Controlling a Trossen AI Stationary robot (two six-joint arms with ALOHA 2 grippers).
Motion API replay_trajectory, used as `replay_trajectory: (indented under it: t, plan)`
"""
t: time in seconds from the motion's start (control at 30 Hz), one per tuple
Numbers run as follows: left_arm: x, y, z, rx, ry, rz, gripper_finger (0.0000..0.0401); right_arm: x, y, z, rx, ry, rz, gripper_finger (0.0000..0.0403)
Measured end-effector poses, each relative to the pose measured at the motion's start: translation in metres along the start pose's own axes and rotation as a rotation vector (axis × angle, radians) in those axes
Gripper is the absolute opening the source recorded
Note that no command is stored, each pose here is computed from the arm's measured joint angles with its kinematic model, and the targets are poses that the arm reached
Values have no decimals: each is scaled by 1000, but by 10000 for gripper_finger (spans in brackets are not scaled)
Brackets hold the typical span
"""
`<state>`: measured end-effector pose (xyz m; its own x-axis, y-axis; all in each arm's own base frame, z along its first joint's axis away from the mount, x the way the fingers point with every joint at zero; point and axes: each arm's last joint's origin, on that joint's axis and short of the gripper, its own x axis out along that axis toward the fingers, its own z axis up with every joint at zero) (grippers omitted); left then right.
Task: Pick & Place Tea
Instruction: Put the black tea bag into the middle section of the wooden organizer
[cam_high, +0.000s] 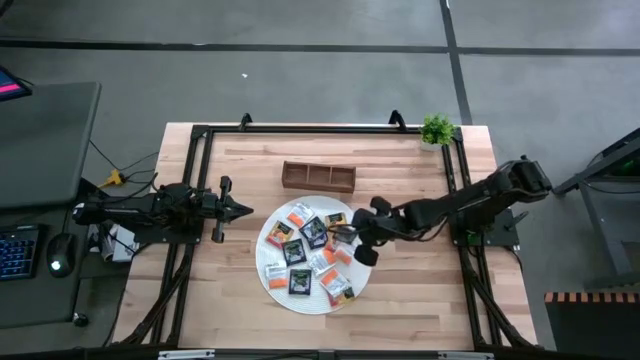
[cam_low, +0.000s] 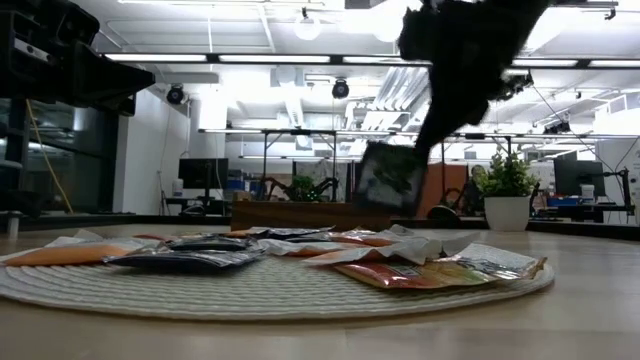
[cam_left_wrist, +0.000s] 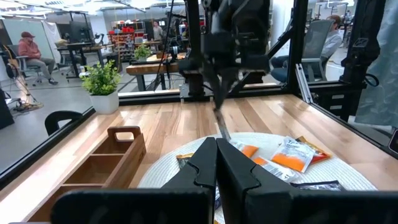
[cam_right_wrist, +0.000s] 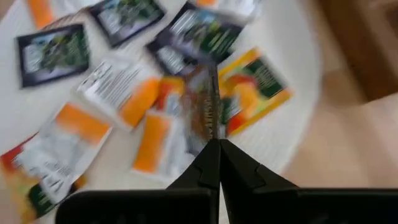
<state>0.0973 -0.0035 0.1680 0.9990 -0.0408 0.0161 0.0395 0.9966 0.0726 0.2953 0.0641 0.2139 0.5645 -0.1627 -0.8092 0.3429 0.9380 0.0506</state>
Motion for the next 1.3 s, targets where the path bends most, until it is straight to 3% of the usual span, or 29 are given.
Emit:
replay_trajectory:
  t: [0.47, 1.0, 1.3]
  plan:
    - [0, 0, 0, 0, 0, 0, 0, -14, -47, 67, -141, 2, -131, 0]
    - [0, 0, 0, 0, 0, 0, 0, 34, -99, 129, -303, 48, -195, 0]
    - [0, 0, 0, 0, 0, 0, 0, 55, -116, 144, -386, 47, -217, 0]
